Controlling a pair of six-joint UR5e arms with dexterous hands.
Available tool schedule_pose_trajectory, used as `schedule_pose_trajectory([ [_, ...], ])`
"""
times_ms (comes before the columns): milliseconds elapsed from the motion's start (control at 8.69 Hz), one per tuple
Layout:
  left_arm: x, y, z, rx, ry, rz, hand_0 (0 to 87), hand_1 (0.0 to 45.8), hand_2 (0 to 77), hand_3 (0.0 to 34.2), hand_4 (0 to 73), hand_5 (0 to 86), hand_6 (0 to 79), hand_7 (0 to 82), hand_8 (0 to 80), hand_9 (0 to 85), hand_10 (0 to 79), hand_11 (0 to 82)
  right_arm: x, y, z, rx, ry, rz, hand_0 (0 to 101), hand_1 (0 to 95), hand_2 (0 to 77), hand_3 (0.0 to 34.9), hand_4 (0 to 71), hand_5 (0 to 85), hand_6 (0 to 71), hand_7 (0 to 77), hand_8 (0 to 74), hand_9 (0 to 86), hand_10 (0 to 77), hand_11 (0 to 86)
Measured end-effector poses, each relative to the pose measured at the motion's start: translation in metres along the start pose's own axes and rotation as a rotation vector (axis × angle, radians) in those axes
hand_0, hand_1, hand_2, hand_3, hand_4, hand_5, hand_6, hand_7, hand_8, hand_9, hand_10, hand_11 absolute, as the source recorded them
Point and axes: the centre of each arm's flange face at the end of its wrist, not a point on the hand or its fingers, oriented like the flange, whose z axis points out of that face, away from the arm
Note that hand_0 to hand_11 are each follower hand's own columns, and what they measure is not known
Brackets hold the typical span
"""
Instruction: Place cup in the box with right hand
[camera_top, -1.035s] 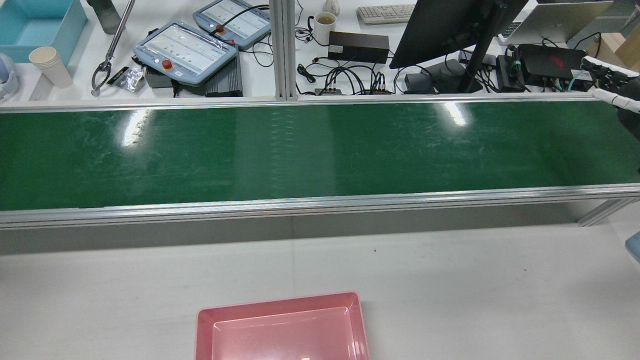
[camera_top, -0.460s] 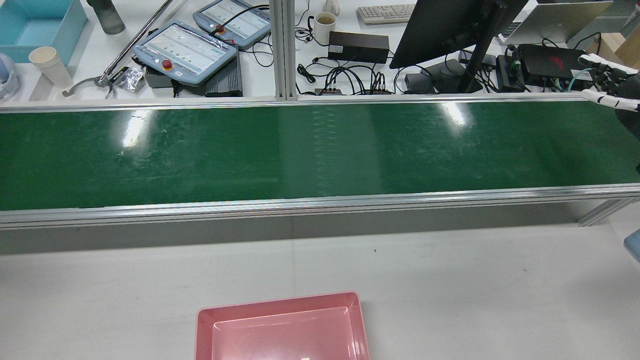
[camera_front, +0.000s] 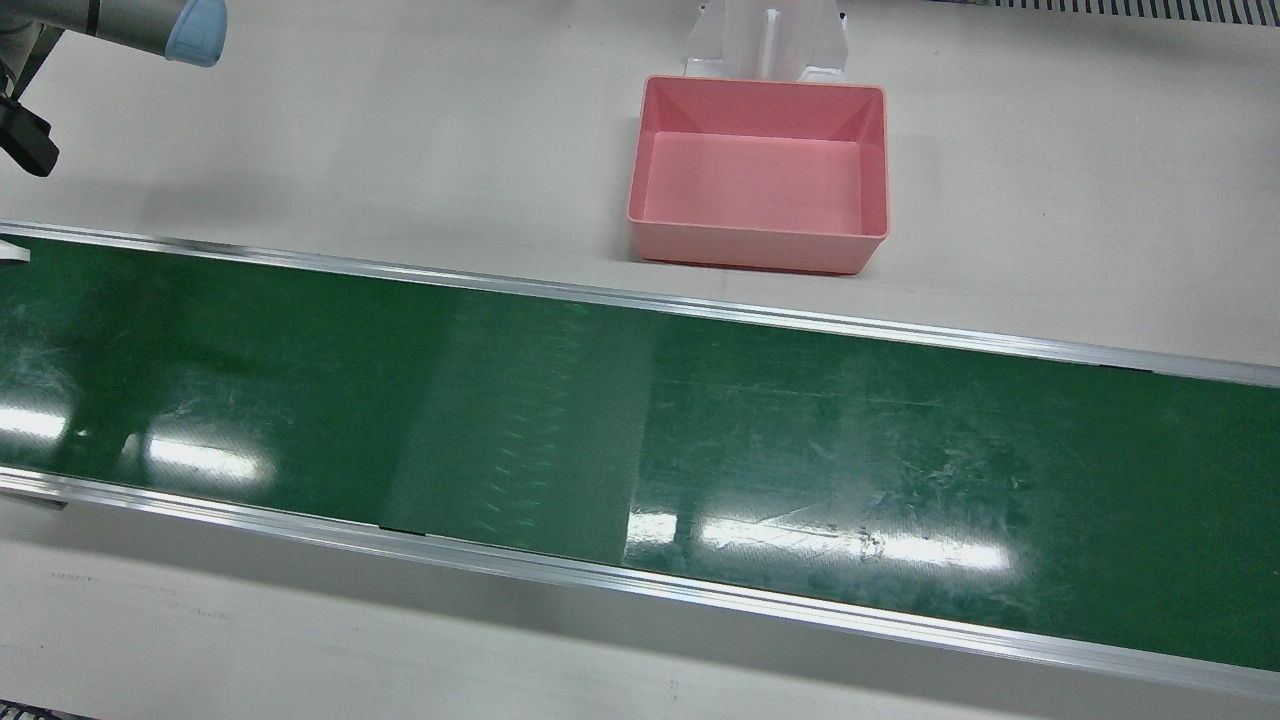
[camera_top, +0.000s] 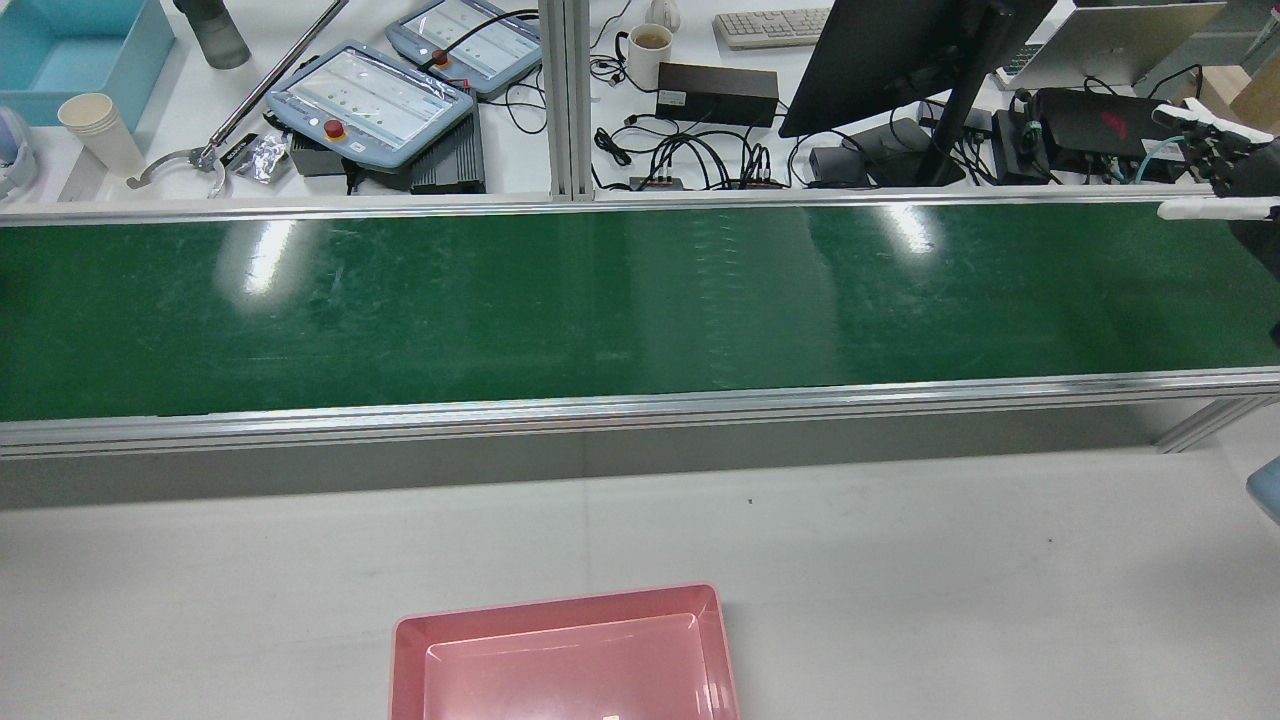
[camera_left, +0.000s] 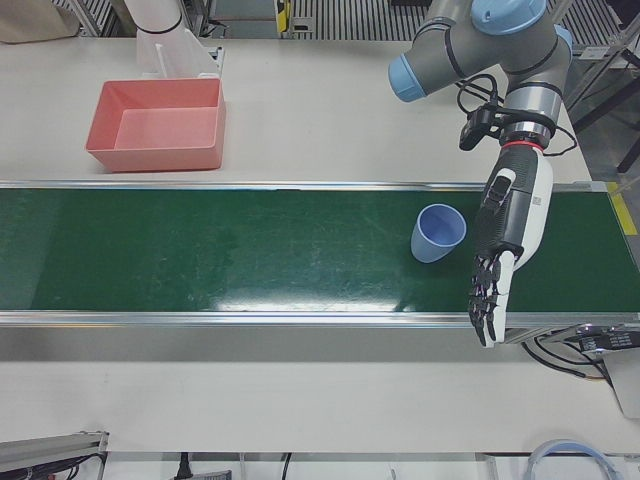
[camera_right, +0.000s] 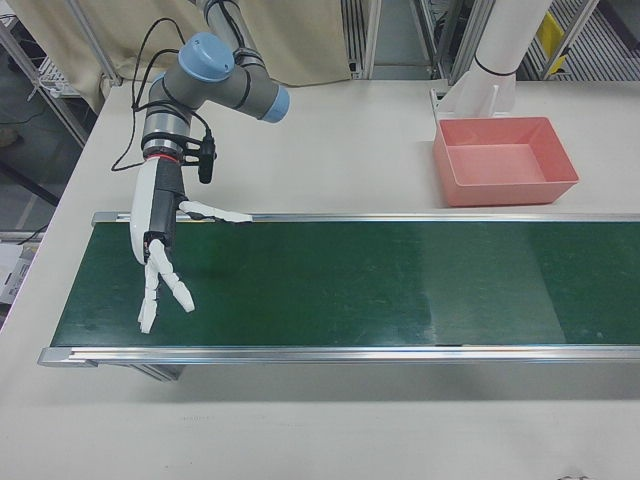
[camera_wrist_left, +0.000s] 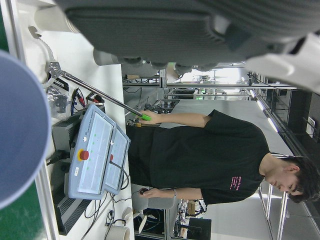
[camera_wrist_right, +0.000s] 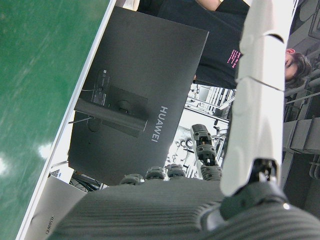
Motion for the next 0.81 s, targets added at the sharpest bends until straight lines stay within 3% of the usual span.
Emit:
schedule_pose_trajectory([
  [115, -0.0002, 0.0, 0.0001, 0.0, 0.0, 0.0, 0.0, 0.5, 1.1, 0.0, 1.1, 0.5, 0.5, 0.5, 0.0, 0.0, 0.0, 0.0, 0.0011, 0.0012, 0.0002, -0.003, 0.002, 0.0, 57, 26.7, 1.6, 0.0, 0.0, 7.1, 3.3, 3.8, 2.7, 1.6, 0.0, 0.5],
  [345, -0.0002, 0.0, 0.0, 0.0, 0.0, 0.0, 0.0, 0.5, 1.1, 0.0, 1.1, 0.5, 0.5, 0.5, 0.0, 0.0, 0.0, 0.0, 0.0013, 0.0032, 0.0006, -0.006, 0.002, 0.001, 63, 28.9, 1.6, 0.0, 0.0, 9.3, 3.3, 2.7, 2.7, 1.6, 0.0, 0.5],
  [805, 0.0, -0.0001, -0.0001, 0.0, 0.0, 0.0, 0.0, 0.5, 1.1, 0.0, 1.1, 0.5, 0.5, 0.5, 0.0, 0.0, 0.0, 0.0, 0.0027, 0.0043, 0.0007, -0.008, 0.004, 0.0, 63, 28.9, 1.6, 0.0, 0.0, 9.3, 3.3, 2.2, 2.7, 1.6, 0.0, 1.1],
])
